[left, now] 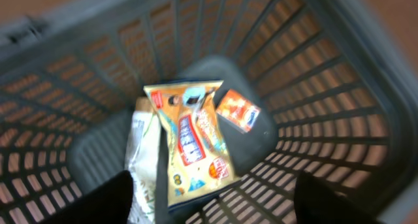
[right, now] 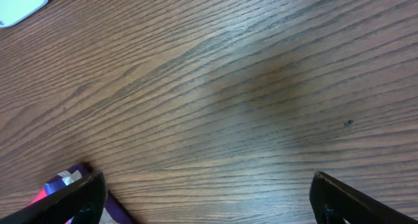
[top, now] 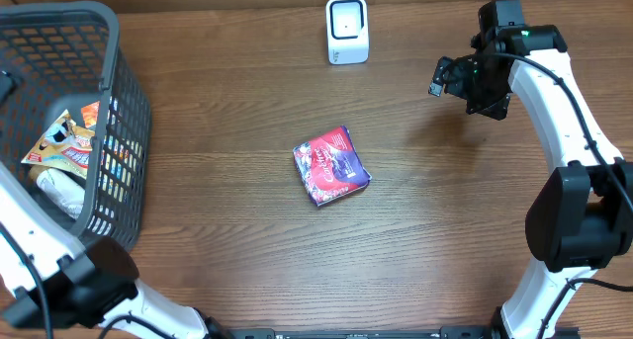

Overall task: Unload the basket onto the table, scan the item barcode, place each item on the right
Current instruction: 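Reach into the basket and grasp the yellow snack bag with the left gripper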

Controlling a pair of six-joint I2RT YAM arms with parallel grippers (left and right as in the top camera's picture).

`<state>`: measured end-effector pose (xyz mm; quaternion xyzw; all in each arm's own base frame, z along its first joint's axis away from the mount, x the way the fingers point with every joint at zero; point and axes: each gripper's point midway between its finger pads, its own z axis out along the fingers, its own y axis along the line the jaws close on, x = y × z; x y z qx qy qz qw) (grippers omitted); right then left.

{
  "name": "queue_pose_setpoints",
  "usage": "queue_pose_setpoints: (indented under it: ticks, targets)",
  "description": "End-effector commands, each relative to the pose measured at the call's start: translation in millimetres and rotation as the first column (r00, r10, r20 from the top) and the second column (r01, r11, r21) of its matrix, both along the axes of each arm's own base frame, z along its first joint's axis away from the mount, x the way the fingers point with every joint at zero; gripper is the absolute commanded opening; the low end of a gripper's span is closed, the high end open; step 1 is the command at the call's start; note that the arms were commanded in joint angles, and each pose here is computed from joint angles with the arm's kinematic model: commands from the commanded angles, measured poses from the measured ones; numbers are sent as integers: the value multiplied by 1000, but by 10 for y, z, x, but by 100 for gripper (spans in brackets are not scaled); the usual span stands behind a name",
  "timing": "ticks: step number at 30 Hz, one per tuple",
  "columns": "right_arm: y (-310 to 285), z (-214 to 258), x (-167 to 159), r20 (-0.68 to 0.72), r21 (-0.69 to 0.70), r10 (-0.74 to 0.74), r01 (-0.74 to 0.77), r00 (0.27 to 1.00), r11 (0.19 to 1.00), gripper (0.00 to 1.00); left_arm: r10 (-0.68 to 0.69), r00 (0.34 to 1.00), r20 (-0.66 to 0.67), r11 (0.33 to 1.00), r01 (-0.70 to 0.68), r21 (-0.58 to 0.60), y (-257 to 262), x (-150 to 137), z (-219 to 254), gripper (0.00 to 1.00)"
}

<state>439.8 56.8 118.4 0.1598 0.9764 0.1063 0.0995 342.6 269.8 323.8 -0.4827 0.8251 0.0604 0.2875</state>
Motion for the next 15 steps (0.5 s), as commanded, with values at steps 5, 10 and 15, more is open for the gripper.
queue_pose_setpoints:
  ticks: [5, 10, 15]
  targets:
    - [-8, 204, 64, 56, -1, -6, 6, 998, 1000, 100, -18, 958, -287, 980, -40, -196, 111, 151, -1418, 100]
    - [-8, 205, 65, 57, -1, -6, 6, 998, 1000, 100, -3, 926, -377, 965, -95, -242, 171, 159, -1945, 100]
    - [-8, 205, 65, 57, -1, -6, 6, 998, 1000, 100, -12, 896, -444, 957, -119, -266, 211, 162, -2341, 100]
